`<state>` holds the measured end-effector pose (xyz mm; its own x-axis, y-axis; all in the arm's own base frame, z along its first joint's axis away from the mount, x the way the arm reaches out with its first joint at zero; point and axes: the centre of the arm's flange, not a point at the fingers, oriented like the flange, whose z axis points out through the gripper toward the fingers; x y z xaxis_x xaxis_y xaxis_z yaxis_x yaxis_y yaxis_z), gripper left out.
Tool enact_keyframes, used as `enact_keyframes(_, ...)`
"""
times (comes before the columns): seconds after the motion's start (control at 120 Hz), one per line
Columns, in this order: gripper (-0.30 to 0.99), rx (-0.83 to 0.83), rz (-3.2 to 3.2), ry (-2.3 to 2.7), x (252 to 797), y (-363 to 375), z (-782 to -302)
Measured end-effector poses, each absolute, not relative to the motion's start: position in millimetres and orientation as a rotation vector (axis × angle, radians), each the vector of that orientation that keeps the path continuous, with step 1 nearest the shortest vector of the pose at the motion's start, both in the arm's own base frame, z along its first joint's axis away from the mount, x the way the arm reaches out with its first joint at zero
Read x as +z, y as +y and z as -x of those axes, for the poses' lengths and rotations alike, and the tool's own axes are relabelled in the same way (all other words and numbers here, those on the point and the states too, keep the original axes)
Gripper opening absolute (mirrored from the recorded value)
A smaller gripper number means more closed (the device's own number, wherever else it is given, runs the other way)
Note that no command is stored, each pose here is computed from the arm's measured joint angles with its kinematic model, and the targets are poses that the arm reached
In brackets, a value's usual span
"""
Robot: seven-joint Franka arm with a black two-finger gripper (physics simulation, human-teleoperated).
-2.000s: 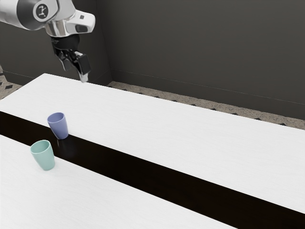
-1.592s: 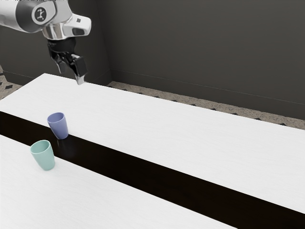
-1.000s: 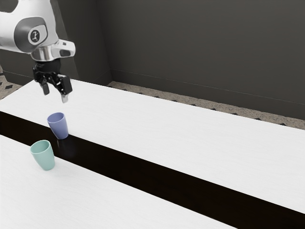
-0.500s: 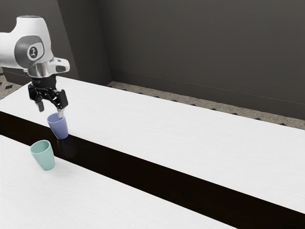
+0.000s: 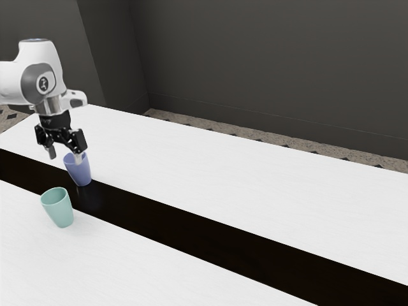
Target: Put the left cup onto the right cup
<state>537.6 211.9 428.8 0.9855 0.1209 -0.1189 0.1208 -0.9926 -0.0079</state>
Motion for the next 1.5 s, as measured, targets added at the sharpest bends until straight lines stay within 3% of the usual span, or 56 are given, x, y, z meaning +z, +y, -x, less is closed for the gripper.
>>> enact_keyframes(0.375, 0.69, 0.127, 3.138, -0.130, 410, 230, -579)
enact_keyframes(1.5, 0.69, 0.145, 3.182, -0.027, 353, 283, -611)
